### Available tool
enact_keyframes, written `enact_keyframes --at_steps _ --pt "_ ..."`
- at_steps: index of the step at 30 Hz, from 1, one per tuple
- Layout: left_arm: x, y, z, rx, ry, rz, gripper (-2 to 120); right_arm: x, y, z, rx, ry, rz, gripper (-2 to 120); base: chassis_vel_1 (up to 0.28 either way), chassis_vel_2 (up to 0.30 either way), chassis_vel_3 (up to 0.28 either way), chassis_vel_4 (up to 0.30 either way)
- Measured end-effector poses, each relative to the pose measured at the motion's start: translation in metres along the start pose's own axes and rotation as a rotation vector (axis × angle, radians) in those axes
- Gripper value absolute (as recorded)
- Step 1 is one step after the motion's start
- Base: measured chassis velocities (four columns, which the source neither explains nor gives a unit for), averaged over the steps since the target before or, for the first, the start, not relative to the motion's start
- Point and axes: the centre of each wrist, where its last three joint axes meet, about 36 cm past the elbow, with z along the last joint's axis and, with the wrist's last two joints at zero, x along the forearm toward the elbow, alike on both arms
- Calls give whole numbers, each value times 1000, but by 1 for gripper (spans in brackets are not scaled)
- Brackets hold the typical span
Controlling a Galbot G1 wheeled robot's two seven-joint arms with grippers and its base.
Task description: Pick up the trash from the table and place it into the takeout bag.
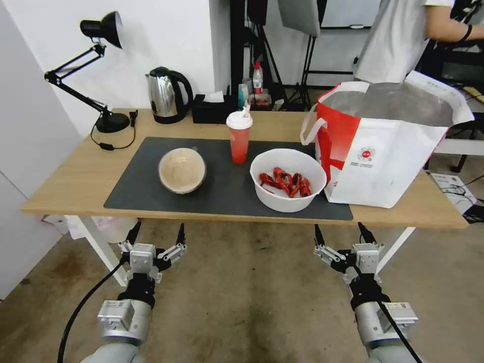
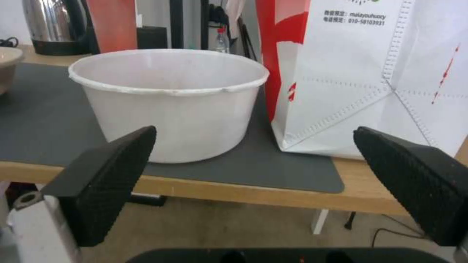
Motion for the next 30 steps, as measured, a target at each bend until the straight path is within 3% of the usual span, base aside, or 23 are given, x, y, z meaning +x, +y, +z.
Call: enact_keyframes --at_steps 26,30 --pt "0 0 0 0 0 0 100 0 0 0 0 0 0 100 0 0 0 0" --pt "-7 0 5 3 -28 -1 100 -6 1 5 7 -27 9 100 0 0 0 0"
